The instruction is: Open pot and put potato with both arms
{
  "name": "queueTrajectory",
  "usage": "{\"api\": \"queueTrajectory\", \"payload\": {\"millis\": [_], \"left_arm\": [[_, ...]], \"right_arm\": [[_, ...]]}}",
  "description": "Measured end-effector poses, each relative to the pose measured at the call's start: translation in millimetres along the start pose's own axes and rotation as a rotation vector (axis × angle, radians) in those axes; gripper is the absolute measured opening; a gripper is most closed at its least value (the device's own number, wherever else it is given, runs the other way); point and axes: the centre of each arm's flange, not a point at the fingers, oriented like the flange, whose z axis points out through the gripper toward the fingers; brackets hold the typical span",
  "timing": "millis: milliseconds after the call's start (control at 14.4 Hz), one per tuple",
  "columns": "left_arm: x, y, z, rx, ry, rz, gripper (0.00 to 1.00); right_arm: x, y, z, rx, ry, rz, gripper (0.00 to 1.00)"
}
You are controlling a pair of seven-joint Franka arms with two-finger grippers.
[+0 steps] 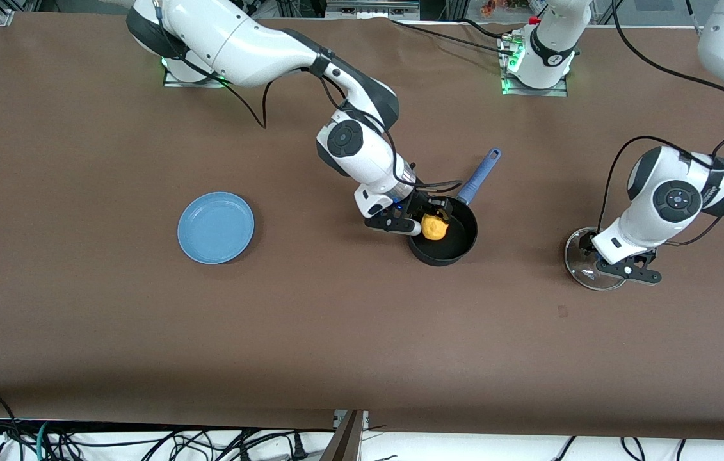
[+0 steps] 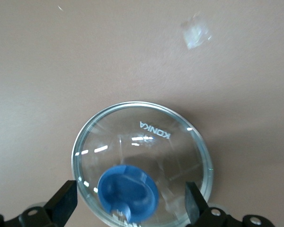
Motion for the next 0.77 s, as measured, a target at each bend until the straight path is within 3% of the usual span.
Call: {"api": "queueTrajectory", "payload": {"millis": [278,418,557,766], "left_arm": [[7.9,13.9,-152.1,-0.075,-0.143,-0.099,1.0],[3.7,7.1,-218.0,-0.103,-0.152,-0.127,1.0],[-0.8,7.5,-256.8,-0.128,-0.16,-0.13,1.0],[-4.9,4.6,-288.5,-0.156,-0.142,-0.138,1.0]], "right_arm": [[3.1,4.4,7.0,0.001,0.005,0.016,0.61],[8.9,6.4,5.9,-0.01,0.012,0.017,0.78],[10.4,7.5,4.3,-0.073,-0.016,0.016,0.98],[19.3,-10.5,-30.5,-0.178,-0.06,0.012,1.0]]}}
